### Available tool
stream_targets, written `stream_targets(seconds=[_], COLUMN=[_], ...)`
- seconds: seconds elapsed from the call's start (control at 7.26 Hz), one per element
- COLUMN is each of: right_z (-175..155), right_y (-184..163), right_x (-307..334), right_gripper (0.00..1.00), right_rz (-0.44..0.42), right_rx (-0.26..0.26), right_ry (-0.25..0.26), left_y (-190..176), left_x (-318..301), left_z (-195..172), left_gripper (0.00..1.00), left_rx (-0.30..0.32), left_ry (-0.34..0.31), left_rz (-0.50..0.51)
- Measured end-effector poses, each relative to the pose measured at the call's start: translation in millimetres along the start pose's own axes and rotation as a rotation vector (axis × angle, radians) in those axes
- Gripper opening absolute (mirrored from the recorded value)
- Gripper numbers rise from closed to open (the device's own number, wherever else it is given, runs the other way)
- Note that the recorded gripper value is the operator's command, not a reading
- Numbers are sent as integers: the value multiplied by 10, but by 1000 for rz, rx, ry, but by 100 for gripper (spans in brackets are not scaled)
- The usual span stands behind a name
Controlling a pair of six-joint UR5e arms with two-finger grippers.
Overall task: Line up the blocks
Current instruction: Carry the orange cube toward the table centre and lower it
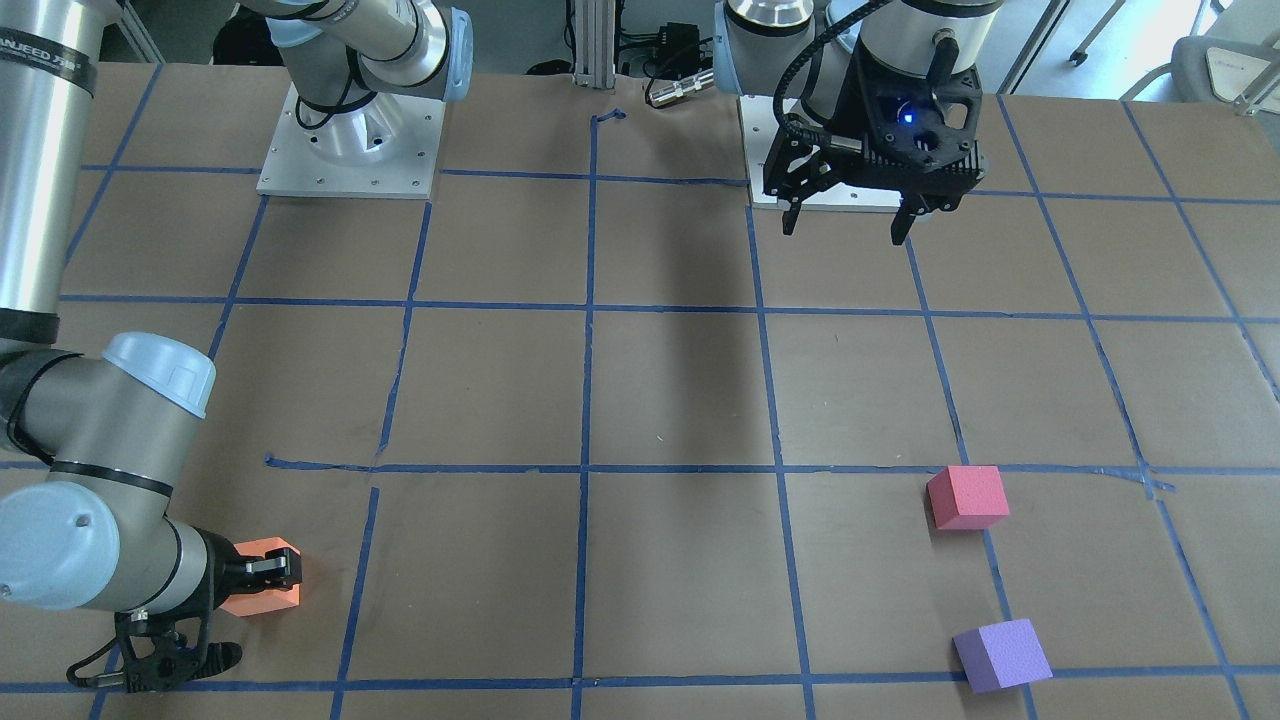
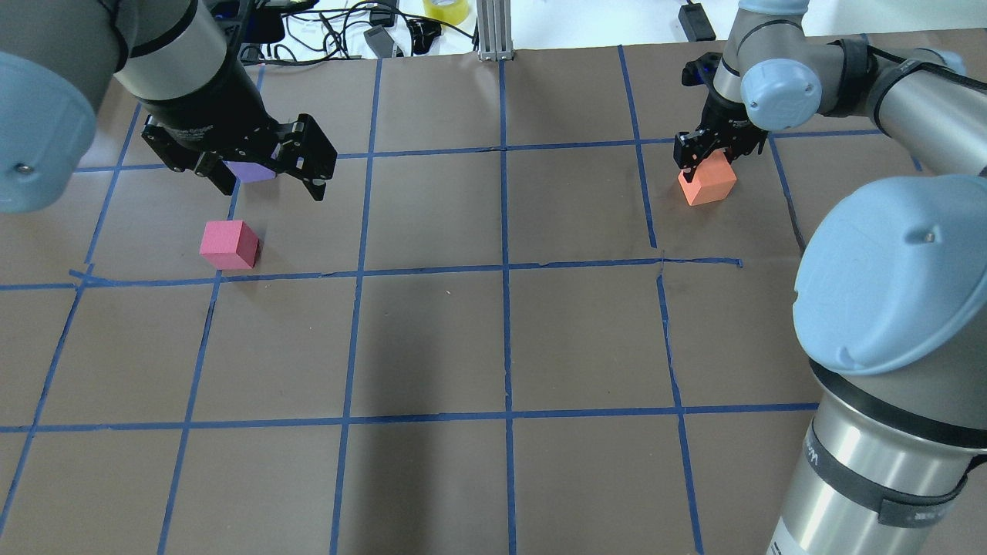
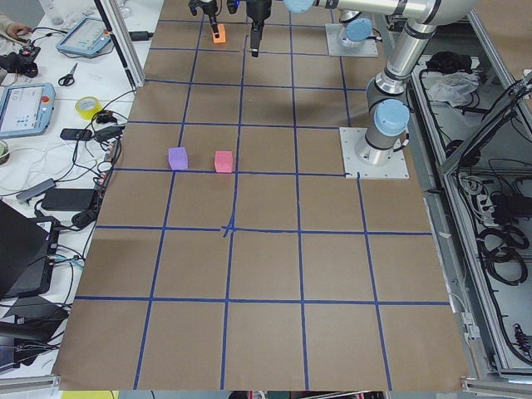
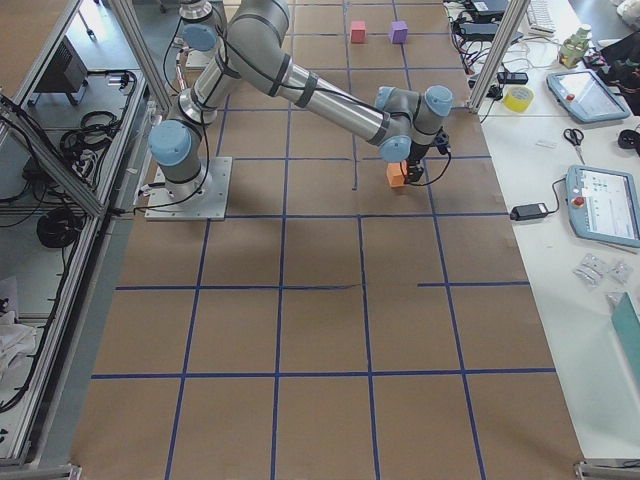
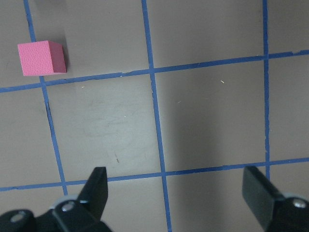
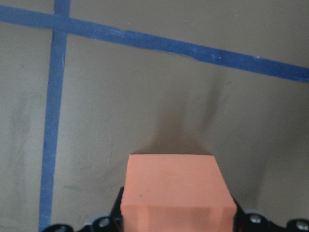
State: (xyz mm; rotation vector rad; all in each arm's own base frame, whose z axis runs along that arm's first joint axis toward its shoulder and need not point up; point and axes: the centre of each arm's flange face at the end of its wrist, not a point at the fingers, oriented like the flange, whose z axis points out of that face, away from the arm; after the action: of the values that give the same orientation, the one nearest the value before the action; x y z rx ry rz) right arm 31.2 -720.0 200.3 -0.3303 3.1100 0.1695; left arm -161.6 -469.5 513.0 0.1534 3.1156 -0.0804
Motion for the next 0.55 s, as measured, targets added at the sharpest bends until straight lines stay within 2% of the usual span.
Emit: stream_targets(seconds=[0.28,0.55], right_z=[-101,-281], right_y=[-34,-202], right_x=[-101,-663], right_gripper=[10,10], right_rz=[10,72], right_rx=[19,65], right_ry=[3,3], left_y=[-1,-4], left_x=[0,-7], left_z=[2,4], left_gripper=[100,100], left_rx=[0,-1], left_ry=[0,-1], left_rz=[0,0])
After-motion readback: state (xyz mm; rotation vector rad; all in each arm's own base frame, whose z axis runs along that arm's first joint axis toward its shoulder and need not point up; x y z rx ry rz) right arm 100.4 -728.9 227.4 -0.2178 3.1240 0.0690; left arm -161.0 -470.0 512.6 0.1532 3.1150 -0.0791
